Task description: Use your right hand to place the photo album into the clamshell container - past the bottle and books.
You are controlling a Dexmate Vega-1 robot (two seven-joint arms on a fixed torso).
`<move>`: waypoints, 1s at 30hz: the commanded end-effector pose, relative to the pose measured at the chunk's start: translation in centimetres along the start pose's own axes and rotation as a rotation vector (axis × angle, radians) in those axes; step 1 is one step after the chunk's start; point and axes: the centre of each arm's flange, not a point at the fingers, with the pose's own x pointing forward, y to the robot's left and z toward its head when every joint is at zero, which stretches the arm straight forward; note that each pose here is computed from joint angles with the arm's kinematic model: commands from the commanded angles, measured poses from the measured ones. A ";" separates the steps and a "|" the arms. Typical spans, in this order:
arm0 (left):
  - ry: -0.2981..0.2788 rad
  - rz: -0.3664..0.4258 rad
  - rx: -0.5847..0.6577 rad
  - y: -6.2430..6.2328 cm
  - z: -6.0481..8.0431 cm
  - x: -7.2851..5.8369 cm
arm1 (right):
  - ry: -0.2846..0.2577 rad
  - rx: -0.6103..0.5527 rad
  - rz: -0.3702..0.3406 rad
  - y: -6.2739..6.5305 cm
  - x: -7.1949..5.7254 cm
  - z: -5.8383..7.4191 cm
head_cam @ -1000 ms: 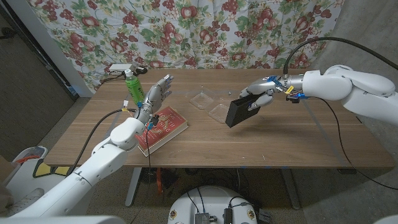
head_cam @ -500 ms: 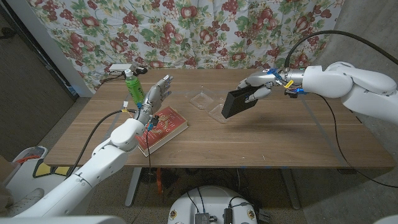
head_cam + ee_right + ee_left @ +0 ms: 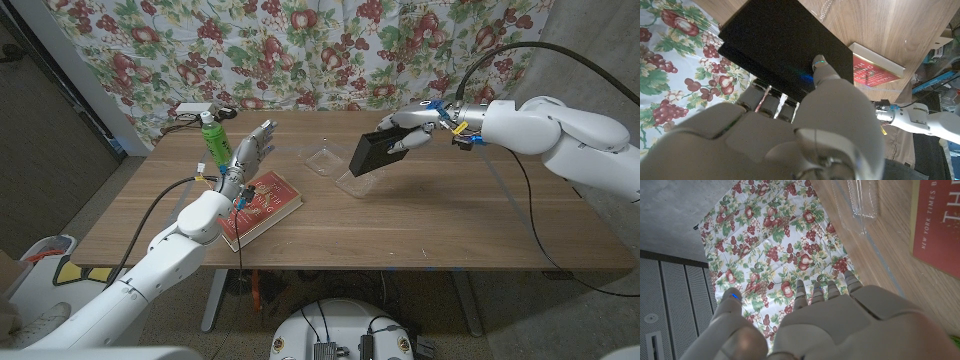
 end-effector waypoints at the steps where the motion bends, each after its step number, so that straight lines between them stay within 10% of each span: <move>1: -0.014 0.010 0.004 0.1 0.4 -0.3 | -0.010 -0.050 -0.073 -0.5 1.2 0.2; 30: -0.014 0.021 0.007 0.8 0.6 -1.2 | -0.005 -0.130 -0.297 1.7 4.1 0.6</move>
